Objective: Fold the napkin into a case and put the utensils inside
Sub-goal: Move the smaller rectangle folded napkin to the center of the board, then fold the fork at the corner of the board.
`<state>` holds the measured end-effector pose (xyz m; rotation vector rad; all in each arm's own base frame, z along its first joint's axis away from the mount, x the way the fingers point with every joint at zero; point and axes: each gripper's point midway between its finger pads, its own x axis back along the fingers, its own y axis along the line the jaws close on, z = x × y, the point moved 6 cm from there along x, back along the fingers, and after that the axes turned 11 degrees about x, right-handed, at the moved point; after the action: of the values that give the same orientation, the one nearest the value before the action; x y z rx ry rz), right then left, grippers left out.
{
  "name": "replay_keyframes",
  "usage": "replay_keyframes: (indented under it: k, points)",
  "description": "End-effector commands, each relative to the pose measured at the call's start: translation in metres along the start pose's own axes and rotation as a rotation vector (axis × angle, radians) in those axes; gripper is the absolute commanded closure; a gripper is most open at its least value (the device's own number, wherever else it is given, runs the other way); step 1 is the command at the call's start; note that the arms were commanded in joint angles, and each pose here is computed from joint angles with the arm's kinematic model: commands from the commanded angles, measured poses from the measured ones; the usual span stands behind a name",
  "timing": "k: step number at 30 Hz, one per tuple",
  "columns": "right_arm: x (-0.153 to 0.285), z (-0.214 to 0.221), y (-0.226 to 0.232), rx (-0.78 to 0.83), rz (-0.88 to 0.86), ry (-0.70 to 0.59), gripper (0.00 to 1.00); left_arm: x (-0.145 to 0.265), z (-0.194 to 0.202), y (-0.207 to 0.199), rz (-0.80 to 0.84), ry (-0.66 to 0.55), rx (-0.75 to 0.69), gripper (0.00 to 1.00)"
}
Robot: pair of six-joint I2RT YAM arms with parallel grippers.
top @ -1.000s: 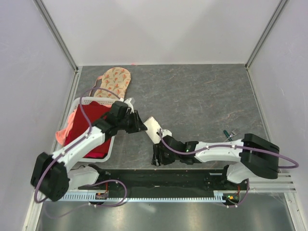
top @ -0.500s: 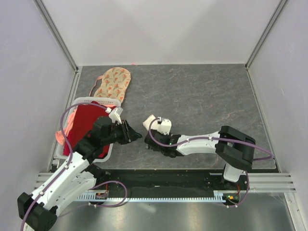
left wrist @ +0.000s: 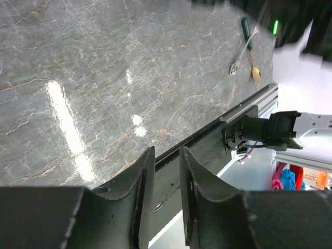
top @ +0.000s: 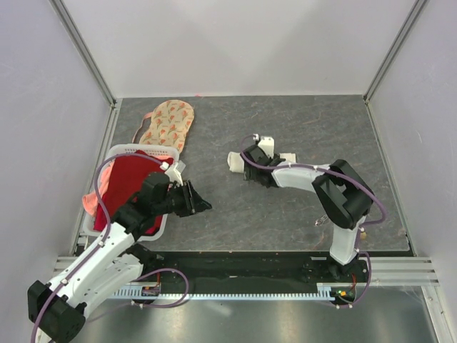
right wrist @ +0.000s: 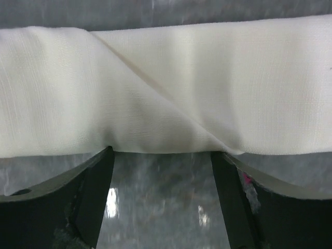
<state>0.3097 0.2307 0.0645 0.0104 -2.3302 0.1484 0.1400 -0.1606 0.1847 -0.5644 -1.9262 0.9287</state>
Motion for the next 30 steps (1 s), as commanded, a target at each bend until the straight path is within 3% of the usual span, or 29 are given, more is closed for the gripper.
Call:
replay_keyframes:
  k: [1, 8, 12, 14, 20, 25, 30]
  points:
    - [-0.026, -0.037, -0.014, 0.123, 0.046, -0.026, 0.13, 0.002, -0.005, -0.019, 0.077, 0.014, -0.04, 0.66]
    - [-0.003, -0.062, -0.037, 0.182, 0.06, -0.06, 0.09, -0.003, -0.008, -0.027, 0.122, 0.037, -0.04, 0.63]
    - [0.028, -0.061, -0.058, 0.059, 0.028, -0.078, 0.08, -0.028, -0.029, -0.043, 0.129, 0.038, -0.009, 0.63]
    - [0.026, -0.06, -0.068, -0.031, -0.015, -0.046, 0.09, -0.054, -0.04, -0.043, 0.074, 0.075, 0.004, 0.65]
    - [0.03, -0.061, -0.118, -0.266, 0.001, 0.022, 0.12, -0.105, -0.102, -0.086, 0.069, 0.013, -0.032, 0.74]
    - [0.06, -0.036, -0.174, -0.404, 0.055, 0.152, 0.13, -0.124, -0.087, -0.095, 0.091, 0.058, -0.049, 0.76]
    - [0.102, 0.004, -0.215, -0.623, 0.133, 0.165, 0.14, -0.13, -0.024, -0.107, 0.16, 0.189, -0.096, 0.7]
